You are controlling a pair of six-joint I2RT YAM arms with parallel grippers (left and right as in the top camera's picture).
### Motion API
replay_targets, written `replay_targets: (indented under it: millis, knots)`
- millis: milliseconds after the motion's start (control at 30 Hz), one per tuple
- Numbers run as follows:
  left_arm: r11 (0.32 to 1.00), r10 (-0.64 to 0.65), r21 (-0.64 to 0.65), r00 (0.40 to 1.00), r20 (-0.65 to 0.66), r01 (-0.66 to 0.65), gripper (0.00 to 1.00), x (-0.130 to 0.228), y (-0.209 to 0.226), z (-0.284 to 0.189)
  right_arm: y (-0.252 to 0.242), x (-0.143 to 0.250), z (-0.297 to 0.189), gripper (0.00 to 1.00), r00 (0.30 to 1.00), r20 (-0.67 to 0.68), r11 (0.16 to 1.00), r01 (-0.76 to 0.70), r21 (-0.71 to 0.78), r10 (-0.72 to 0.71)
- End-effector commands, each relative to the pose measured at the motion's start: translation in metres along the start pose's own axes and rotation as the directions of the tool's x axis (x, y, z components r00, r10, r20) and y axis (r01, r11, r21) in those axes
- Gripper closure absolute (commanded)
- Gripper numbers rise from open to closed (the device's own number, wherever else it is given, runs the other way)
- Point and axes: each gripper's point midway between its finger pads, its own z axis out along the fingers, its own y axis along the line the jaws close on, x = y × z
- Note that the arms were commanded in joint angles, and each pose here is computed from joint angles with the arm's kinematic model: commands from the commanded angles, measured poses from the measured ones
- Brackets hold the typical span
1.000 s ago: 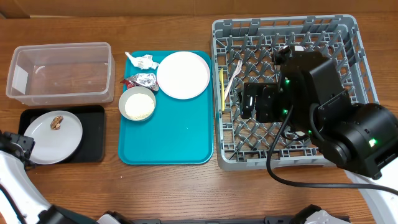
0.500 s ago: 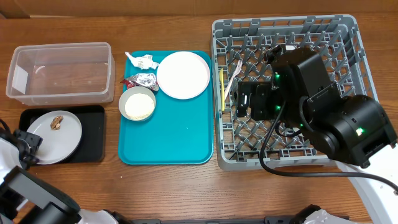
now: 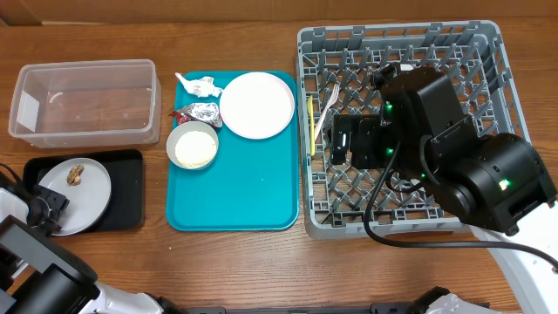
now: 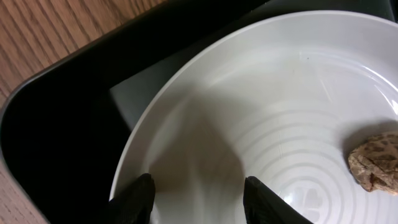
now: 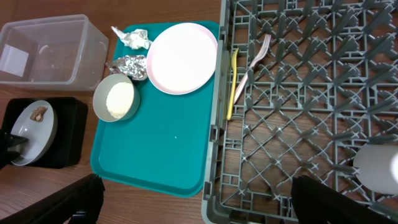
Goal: Sort waste into correct bins and load items into the dishwasher rack
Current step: 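Release the grey plate and adjust it on the black tray with the left gripper, then grip the grey plate edge and tilt it to slide the scrap onto the tray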
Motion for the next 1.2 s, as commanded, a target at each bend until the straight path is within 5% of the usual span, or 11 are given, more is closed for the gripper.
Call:
replay_targets:
  millis: [0, 200, 400, 633, 1100, 1167]
  knots:
    - [1.0, 0.011, 0.004, 1.0, 0.01, -0.011, 0.51, -0.007, -0.001, 0.0, 0.0, -0.003, -0.002, 0.0, 1.0, 0.011, 1.0, -0.022, -0.004, 0.022]
    - [0.998, 0.051, 0.046, 0.998, 0.03, -0.052, 0.53, -0.028, -0.014, -0.025, 0.0, -0.003, -0.002, 0.0, 1.0, 0.011, 1.0, -0.022, -0.004, 0.022]
    - [0.996, 0.084, 0.009, 0.995, 0.061, -0.084, 0.37, -0.044, -0.009, -0.039, 0.0, -0.003, -0.002, 0.0, 1.0, 0.011, 1.0, -0.022, -0.004, 0.022]
    - [0.993, 0.092, -0.077, 0.994, 0.064, -0.087, 0.32, -0.045, 0.007, -0.039, 0.001, -0.003, -0.002, 0.0, 1.0, 0.011, 1.0, -0.022, -0.004, 0.022]
    - [0.987, 0.097, -0.128, 0.995, -0.016, -0.098, 0.41, -0.029, 0.018, -0.012, 0.0, -0.003, -0.002, 0.0, 1.0, 0.01, 1.0, -0.022, -0.004, 0.022]
    - [0.986, 0.097, -0.133, 0.994, -0.042, -0.102, 0.48, -0.025, 0.019, -0.005, 0.0, -0.003, -0.002, 0.0, 1.0, 0.011, 1.0, -0.022, -0.004, 0.022]
